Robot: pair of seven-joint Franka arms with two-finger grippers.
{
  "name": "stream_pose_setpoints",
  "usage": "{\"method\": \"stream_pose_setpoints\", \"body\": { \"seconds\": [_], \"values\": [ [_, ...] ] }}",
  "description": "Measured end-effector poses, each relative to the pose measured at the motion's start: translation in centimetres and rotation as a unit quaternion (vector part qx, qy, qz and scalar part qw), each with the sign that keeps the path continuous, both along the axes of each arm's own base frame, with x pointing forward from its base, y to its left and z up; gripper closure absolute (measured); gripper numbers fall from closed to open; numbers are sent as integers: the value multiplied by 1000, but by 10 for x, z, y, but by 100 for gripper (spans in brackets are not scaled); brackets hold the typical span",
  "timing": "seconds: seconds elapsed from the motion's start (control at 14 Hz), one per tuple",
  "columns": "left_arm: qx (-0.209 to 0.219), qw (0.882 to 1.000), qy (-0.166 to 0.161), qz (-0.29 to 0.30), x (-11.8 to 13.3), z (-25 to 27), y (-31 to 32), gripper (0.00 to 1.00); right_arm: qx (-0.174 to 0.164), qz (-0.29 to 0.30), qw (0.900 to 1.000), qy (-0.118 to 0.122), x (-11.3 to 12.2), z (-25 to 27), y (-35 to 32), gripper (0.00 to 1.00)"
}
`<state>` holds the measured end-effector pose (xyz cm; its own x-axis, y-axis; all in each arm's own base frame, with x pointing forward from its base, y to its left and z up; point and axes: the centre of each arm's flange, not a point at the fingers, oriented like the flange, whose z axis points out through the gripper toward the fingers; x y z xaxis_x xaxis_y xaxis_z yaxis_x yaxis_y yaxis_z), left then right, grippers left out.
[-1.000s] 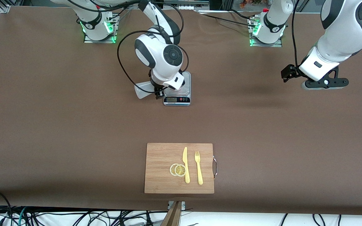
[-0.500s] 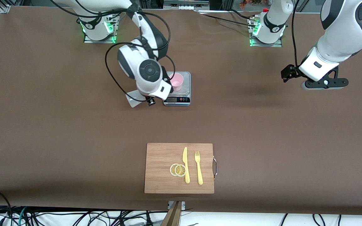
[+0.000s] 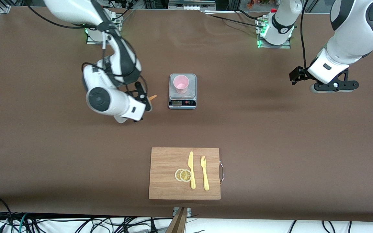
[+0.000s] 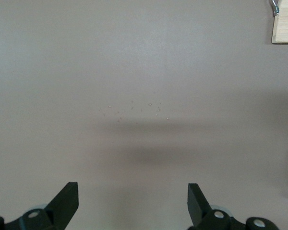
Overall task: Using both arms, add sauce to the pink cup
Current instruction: 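Carry the sauce bottle back beside the scale with the right gripper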
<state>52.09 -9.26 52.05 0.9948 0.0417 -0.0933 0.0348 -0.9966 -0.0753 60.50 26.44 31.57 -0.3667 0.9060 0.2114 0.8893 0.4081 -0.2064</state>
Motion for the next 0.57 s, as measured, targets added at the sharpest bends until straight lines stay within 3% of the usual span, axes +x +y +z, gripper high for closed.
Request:
{"method": "stream_pose_setpoints", "body": {
  "seconds": [0.29,0.57],
  "values": [
    [0,1000,0,0,0,0,0,0,81,-16,997,11,21,-6,-59,75],
    [0,1000,0,0,0,0,0,0,165,-35,985,26,31,-30,-132,75]
  ]
}}
